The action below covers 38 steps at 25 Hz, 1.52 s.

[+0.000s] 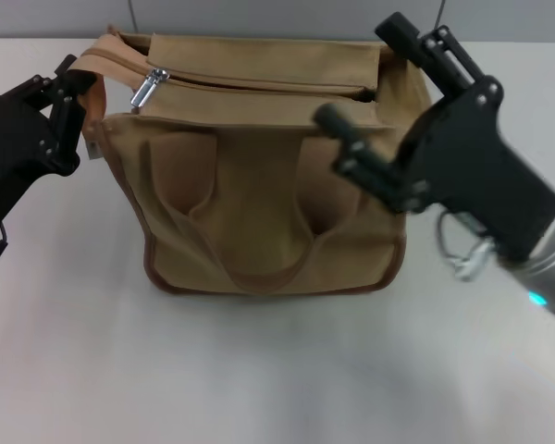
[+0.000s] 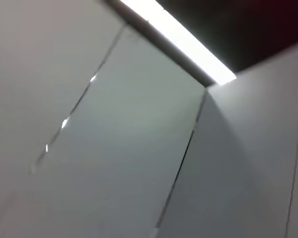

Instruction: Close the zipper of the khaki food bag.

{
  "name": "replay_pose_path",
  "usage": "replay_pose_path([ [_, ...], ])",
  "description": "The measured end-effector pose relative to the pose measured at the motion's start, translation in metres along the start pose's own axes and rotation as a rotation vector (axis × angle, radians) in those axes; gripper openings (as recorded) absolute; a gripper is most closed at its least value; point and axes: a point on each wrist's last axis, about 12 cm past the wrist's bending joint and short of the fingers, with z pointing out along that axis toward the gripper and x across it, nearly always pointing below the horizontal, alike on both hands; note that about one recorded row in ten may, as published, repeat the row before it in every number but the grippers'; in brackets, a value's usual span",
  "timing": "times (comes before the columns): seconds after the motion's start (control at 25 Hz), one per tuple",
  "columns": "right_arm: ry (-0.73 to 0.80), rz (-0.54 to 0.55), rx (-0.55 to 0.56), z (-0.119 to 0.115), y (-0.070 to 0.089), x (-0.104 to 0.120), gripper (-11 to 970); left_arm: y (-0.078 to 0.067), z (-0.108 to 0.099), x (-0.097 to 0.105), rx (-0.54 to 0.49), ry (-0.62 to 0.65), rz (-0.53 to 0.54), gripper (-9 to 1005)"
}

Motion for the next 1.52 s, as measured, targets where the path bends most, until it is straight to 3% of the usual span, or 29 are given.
replay_pose_path([
  [0.12, 0.063, -0.369, 0.037, 0.011, 0.012, 0.007, 689, -0.001, 0.001, 0.0, 0.004, -0.003, -0.006, 20],
  [0.2, 0.112, -0.529, 0.058, 0.019, 0.015, 0.012, 688, -0.002, 0.003, 0.001, 0.008, -0.006, -0.014, 20],
  [0.24, 0.154, -0.669, 0.064, 0.027, 0.015, 0.016, 687, -0.002, 0.004, 0.001, 0.01, -0.007, -0.017, 20],
  [0.48, 0.183, -0.735, 0.076, 0.04, 0.011, 0.021, 683, -0.005, 0.007, 0.002, 0.02, -0.022, -0.035, 20],
  [0.72, 0.228, -0.641, 0.087, 0.055, 0.009, 0.028, 679, -0.005, 0.013, 0.002, 0.026, -0.024, -0.04, 21],
  [0.76, 0.237, -0.548, 0.098, 0.058, 0.008, 0.029, 679, -0.005, 0.013, 0.003, 0.024, -0.021, -0.04, 21],
  [0.8, 0.237, -0.548, 0.098, 0.058, 0.008, 0.029, 678, -0.004, 0.014, 0.003, 0.021, -0.018, -0.04, 21],
  [0.92, 0.224, -0.356, 0.102, 0.059, 0.006, 0.03, 676, -0.003, 0.014, 0.004, 0.014, -0.007, -0.039, 21],
  [1.12, 0.143, 0.079, 0.024, 0.049, -0.013, 0.022, 673, -0.002, 0.015, 0.005, 0.008, 0.002, -0.038, 21],
  [1.2, 0.111, 0.267, -0.021, 0.044, -0.027, 0.017, 672, -0.002, 0.015, 0.005, 0.008, 0.002, -0.038, 21],
  [1.36, 0.082, 0.686, -0.151, 0.026, -0.072, 0.001, 669, -0.002, 0.015, 0.005, 0.009, 0.001, -0.038, 22],
  [1.4, 0.101, 0.805, -0.179, 0.022, -0.09, -0.004, 668, -0.002, 0.015, 0.005, 0.01, 0.0, -0.038, 22],
  [1.52, 0.199, 1.052, -0.207, 0.021, -0.123, -0.013, 666, -0.003, 0.016, 0.004, 0.017, -0.003, -0.039, 22],
])
